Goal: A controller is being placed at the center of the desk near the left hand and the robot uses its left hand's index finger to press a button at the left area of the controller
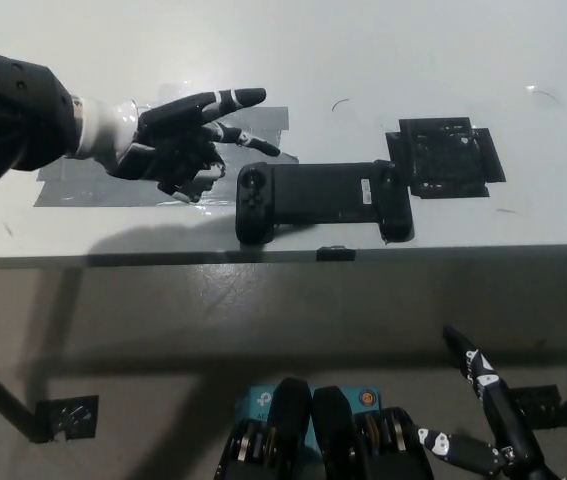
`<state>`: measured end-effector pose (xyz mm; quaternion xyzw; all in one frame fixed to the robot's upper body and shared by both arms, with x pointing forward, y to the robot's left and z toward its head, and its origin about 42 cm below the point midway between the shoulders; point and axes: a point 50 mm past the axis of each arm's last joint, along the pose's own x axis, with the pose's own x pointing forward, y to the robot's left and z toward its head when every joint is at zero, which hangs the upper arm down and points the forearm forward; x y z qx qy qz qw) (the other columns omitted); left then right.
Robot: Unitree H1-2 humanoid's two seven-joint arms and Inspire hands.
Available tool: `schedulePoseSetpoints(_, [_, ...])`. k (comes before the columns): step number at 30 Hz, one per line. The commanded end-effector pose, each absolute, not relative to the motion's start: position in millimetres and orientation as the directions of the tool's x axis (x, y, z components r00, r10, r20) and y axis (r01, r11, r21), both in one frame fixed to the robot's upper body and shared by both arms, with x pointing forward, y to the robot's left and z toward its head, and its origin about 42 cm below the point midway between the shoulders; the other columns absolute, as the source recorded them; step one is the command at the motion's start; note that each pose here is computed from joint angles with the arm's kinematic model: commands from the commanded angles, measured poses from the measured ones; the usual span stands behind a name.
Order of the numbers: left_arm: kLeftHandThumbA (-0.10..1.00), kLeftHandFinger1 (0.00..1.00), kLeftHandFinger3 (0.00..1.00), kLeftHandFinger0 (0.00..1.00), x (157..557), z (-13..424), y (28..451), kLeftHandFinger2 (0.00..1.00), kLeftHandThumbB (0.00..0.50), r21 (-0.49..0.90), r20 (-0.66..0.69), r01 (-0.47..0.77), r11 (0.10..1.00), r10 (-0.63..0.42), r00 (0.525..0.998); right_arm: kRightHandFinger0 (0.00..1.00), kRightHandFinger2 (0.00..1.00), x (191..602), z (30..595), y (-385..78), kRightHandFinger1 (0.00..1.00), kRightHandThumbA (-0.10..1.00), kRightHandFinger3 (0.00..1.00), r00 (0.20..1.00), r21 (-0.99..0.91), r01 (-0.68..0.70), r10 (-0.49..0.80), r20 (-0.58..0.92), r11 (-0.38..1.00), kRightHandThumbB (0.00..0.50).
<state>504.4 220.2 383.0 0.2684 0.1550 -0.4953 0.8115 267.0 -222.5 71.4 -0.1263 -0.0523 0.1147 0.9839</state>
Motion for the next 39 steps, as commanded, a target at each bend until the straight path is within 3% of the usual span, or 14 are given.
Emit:
schedulePoseSetpoints(1, [1.00,0.00,1.00,0.00,507.4,397.5,218.0,0.02,0.500,0.330,-0.527,0.876,0.351,-0.702,0.480,0.94,1.00,275.0,84.9,-219.1,0.99,0.92,1.00,0.956,-0.287,-0.222,0.265,0.122,0.932,0.246])
schedulePoseSetpoints(12, [1.00,0.00,1.00,0.00,514.0,363.3,222.5,0.00,0.500,0.324,-0.573,0.868,0.376,-0.652,0.497,0.93,1.00,274.8,84.8,-216.8,1.00,0.92,1.00,0.953,-0.286,-0.231,0.276,0.125,0.930,0.248])
schedulePoseSetpoints(18, [1.00,0.00,1.00,0.00,517.7,359.4,221.7,0.00,0.500,0.326,-0.569,0.859,0.394,-0.644,0.511,0.92,1.00,275.8,85.4,-217.1,0.99,0.88,1.00,0.953,-0.280,-0.225,0.270,0.134,0.933,0.224])
schedulePoseSetpoints(26, [1.00,0.00,1.00,0.00,525.3,368.0,234.6,0.02,0.500,0.340,-0.550,0.834,0.435,-0.626,0.552,0.93,1.00,277.3,84.9,-215.4,1.00,0.89,1.00,0.952,-0.275,-0.234,0.277,0.129,0.933,0.238])
schedulePoseSetpoints(35, [1.00,0.00,1.00,0.00,528.2,364.3,237.5,0.00,0.500,0.348,-0.554,0.826,0.443,-0.614,0.563,0.92,1.00,275.2,84.4,-213.6,1.00,0.89,1.00,0.952,-0.276,-0.237,0.280,0.127,0.931,0.237])
schedulePoseSetpoints(36, [1.00,0.00,1.00,0.08,528.6,364.8,236.8,0.00,0.500,0.356,-0.555,0.824,0.440,-0.610,0.565,0.93,1.00,276.2,85.0,-213.4,1.00,0.89,1.00,0.951,-0.277,-0.237,0.281,0.128,0.931,0.237])
schedulePoseSetpoints(39, [1.00,0.00,1.00,0.00,528.2,361.2,231.0,0.00,0.500,0.362,-0.558,0.827,0.430,-0.611,0.561,0.92,1.00,276.5,85.7,-214.7,1.00,0.89,1.00,0.951,-0.279,-0.236,0.280,0.130,0.931,0.233])
